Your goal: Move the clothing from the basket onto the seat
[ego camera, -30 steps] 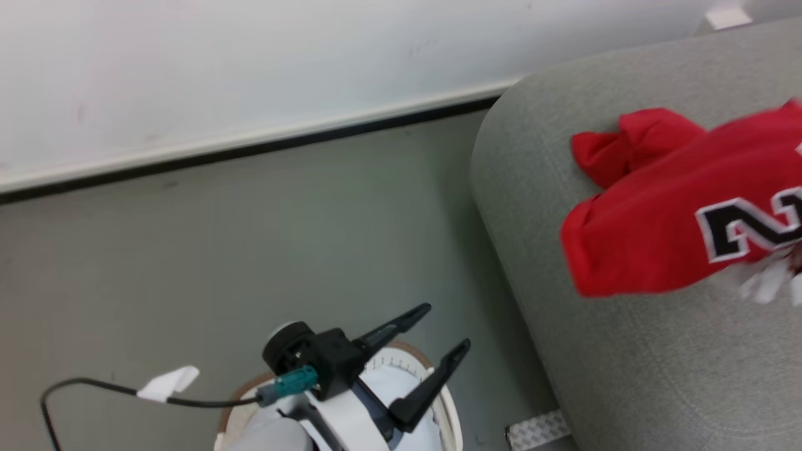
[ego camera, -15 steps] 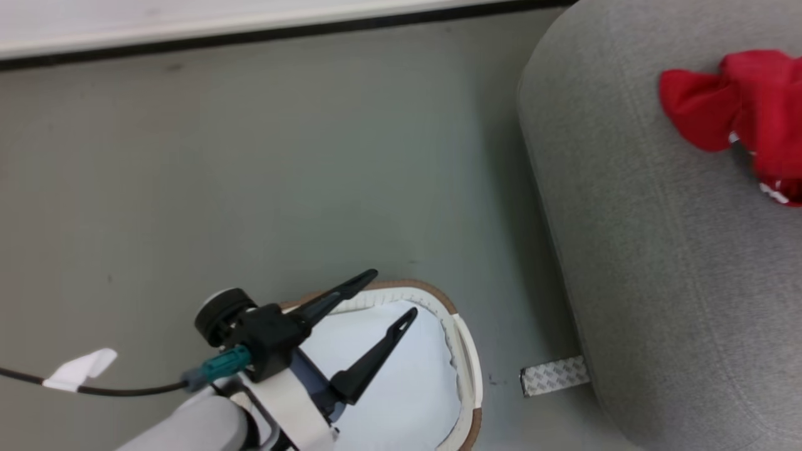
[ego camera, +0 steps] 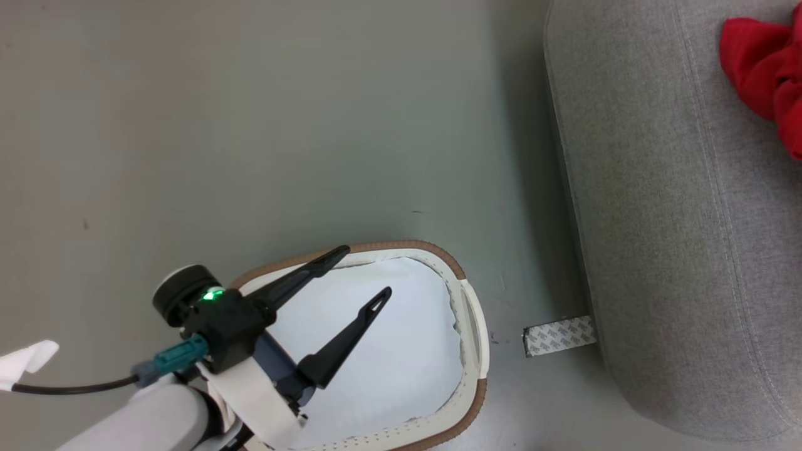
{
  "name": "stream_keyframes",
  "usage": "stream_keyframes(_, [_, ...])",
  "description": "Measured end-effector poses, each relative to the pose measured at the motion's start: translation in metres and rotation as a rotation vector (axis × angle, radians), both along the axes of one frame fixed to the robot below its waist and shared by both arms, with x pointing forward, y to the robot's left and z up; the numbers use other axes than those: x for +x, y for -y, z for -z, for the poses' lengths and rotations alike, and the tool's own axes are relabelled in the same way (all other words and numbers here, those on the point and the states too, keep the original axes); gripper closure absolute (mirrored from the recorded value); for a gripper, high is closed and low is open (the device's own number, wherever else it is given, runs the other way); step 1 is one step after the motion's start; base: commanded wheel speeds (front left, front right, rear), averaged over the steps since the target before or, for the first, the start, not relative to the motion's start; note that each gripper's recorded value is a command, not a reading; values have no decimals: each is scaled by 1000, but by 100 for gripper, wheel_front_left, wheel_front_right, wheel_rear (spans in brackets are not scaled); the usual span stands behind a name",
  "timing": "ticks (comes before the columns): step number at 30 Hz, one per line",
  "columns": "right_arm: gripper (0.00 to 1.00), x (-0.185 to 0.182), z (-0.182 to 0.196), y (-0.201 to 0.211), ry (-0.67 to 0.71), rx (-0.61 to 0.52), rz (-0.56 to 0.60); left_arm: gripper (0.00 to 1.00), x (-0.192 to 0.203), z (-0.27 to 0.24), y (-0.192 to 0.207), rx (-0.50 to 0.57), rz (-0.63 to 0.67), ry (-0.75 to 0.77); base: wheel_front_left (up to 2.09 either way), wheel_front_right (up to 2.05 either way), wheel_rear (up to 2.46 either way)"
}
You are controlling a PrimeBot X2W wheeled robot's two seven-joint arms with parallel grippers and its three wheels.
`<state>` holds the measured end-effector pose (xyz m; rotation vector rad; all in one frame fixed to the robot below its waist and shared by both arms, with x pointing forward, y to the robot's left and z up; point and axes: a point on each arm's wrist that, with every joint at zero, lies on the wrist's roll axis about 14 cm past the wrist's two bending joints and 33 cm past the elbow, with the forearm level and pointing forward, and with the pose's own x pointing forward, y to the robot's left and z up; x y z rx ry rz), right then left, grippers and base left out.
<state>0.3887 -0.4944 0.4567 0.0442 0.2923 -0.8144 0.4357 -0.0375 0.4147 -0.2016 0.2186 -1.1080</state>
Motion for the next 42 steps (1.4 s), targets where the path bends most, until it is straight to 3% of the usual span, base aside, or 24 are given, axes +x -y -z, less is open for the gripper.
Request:
stream_keyframes(5, [100,-12,48,-20,-161,100,-12,0,2,5,-1,7,0,-6,0,0,0])
stream_keyframes(6, [95,-13,51,-22,-169,109,-14,0,2,5,-1,6,0,-6,0,0,0])
stream_keyframes(9, [59,-12,48,-23,-177,92,-26,0,3,3,0,5,-1,-4,0,0,0])
stream_keyframes(10, [10,-12,46,-24,-174,85,-31,0,3,2,0,3,-2,-4,0,0,0])
stream_keyframes(11, [0,-11,43,-25,-172,79,-38,0,2,0,0,3,-3,-2,0,0,0])
stream_keyframes(19, [0,-28,31,-33,-248,130,-82,0,-4,-28,10,-30,-16,39,0,0,0])
stream_keyframes(28, [0,-50,-8,-42,-267,138,-195,0,-12,-66,15,-55,-84,92,0,0,0])
stream_keyframes(36, [0,-43,-77,-55,-122,45,-341,0,-15,-96,0,-68,-213,131,0,0,0])
stream_keyframes(42, [0,-23,-123,-90,38,-22,-489,0,-12,-121,-31,-77,-364,169,0,0,0])
